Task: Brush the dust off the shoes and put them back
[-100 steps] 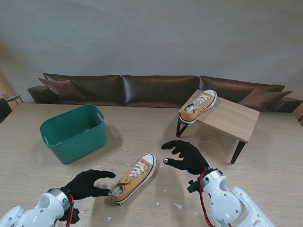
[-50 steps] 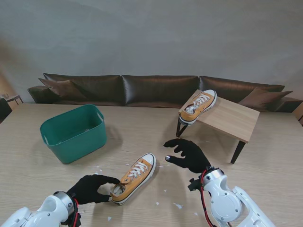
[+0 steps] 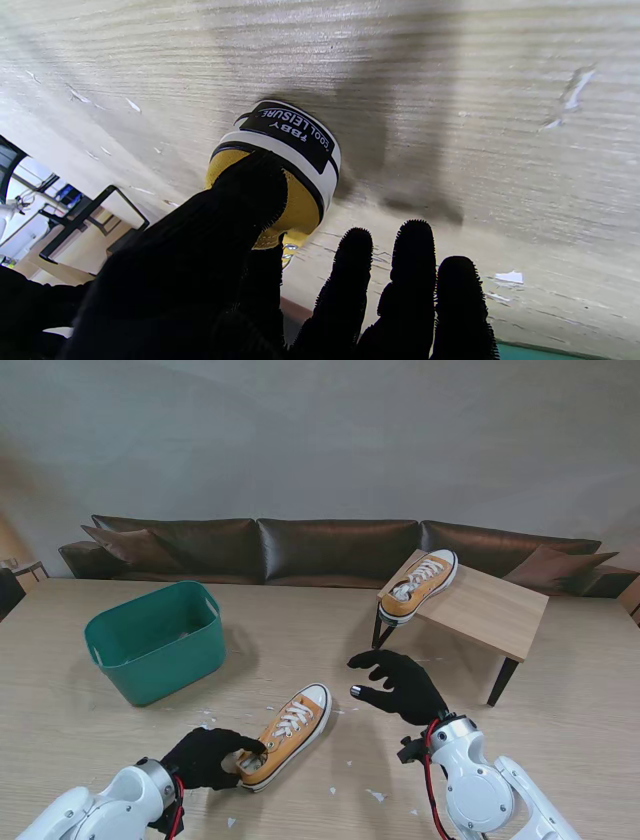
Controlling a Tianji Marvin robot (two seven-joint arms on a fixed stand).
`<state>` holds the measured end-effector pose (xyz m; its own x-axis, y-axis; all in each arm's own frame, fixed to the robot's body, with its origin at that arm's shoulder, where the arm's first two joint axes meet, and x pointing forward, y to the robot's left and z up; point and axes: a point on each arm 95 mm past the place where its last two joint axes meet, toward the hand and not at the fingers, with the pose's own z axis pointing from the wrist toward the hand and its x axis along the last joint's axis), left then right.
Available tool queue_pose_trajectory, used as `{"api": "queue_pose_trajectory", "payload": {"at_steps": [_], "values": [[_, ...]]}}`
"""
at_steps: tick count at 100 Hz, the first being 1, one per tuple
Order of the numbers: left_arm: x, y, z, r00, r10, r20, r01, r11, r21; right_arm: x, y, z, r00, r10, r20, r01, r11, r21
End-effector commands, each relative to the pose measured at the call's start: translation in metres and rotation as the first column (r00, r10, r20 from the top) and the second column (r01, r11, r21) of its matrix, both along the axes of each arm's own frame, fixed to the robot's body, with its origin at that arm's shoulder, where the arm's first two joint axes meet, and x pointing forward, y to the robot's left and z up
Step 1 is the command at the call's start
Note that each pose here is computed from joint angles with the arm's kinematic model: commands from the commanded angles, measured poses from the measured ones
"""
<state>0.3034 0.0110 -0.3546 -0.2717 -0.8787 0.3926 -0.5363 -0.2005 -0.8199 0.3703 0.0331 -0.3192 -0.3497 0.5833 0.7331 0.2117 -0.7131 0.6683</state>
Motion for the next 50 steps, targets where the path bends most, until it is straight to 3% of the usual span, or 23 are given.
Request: {"api": "queue_pose_trajectory", "payload": {"at_steps": [1,33,50], "values": [[-0.004,-0.003,-0.005,1.0,-0.016,-0.022,0.017,1.0,0.01,-0.003,0.003,0.0,1.0,0.011,-0.009,-0.011,1.0,0.003],[0.004,-0.015,-0.02,1.0,0.009,0.028,-0.008,0.999,-0.033,-0.004,0.003,0.0,1.0,0.012,-0.017,-0.012,1.0,0.005],[0.01,-0.024,-0.026,0.999,-0.009,0.047,0.011,1.0,-0.022,-0.005,0.002,0.0,1.0,0.009,-0.022,-0.009,1.0,0.006]]}}
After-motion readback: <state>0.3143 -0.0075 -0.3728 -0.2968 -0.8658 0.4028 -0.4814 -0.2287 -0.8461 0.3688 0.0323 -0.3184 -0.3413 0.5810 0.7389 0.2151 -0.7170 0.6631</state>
